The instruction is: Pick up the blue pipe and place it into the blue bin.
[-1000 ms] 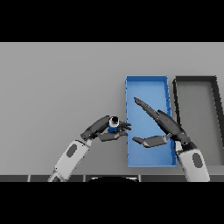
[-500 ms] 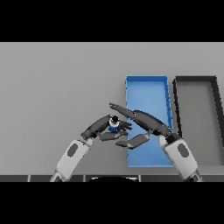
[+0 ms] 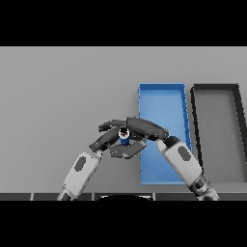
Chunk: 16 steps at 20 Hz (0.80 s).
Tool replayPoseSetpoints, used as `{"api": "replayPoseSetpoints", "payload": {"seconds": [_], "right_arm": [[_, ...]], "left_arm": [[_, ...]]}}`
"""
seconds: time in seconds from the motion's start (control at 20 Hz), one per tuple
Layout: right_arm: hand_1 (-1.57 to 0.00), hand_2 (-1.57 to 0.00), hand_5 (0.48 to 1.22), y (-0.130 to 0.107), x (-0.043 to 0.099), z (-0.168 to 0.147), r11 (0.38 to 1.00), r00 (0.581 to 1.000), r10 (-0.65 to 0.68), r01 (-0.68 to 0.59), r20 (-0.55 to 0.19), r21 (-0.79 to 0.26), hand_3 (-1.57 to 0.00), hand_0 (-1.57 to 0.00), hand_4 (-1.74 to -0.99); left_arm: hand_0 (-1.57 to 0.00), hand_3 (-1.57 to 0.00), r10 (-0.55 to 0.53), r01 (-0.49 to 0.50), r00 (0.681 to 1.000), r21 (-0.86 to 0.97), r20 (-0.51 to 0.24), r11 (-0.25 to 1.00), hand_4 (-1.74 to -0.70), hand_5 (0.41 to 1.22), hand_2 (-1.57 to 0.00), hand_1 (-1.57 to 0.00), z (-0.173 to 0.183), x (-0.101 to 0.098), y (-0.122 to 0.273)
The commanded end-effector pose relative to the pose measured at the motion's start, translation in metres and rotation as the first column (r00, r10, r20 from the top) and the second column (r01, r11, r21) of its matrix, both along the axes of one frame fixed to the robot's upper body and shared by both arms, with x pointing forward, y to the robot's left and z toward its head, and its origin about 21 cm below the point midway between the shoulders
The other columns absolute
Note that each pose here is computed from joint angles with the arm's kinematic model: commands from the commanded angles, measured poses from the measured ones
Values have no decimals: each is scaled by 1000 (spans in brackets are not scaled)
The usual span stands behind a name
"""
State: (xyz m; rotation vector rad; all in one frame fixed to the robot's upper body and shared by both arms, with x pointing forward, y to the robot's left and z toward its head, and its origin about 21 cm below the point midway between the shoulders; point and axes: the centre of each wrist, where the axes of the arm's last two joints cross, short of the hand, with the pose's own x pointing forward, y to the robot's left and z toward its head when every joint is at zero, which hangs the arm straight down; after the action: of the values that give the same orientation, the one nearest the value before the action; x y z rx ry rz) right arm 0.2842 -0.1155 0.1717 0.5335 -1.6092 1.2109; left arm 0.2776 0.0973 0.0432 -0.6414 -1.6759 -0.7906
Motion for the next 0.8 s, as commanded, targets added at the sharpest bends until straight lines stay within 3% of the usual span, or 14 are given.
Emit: {"api": "replayPoseSetpoints", "payload": {"seconds": [0.0,0.15,0.3,0.4,0.5,0.75], "right_arm": [[-652,-657,523,0,2,0,1000,1000,-1,1,0,-12,-504,-630,-1383],[-1101,-1103,600,7,5,-3,1000,1000,15,-15,-10,13,-896,-1089,-1537],[-1330,-1331,869,7,2,-6,995,999,32,-30,-19,90,-1225,-1324,-1481],[-1417,-1418,996,6,1,-8,995,999,41,-42,10,93,-1350,-1413,-1474],[-1472,-1473,1077,10,-2,-8,994,998,56,-59,31,96,-1429,-1470,-1481],[-1539,-1539,1174,16,-6,-14,988,997,48,-38,-65,148,-1525,-1538,-1493]], "left_arm": [[-1571,-1139,0,0,1000,10,-22,1000,-1596,1221,-1528,-1571,-1,-2,0],[-1571,-1228,4,-4,1000,7,-11,1000,-1667,1221,-1549,-1571,-3,-5,0],[-1571,-1331,-10,10,1000,2,-1,1000,-1703,1221,-1560,-1571,4,-4,-3],[-1571,-1372,-4,4,1000,-9,5,1000,-1717,1221,-1549,-1571,3,-4,-3],[-1571,-1396,1,-1,1000,-25,20,1000,-1725,1221,-1545,-1571,3,-4,-2],[-1571,-1424,10,-9,1000,-23,28,1000,-1734,1221,-1563,-1571,1,-5,-3]]}}
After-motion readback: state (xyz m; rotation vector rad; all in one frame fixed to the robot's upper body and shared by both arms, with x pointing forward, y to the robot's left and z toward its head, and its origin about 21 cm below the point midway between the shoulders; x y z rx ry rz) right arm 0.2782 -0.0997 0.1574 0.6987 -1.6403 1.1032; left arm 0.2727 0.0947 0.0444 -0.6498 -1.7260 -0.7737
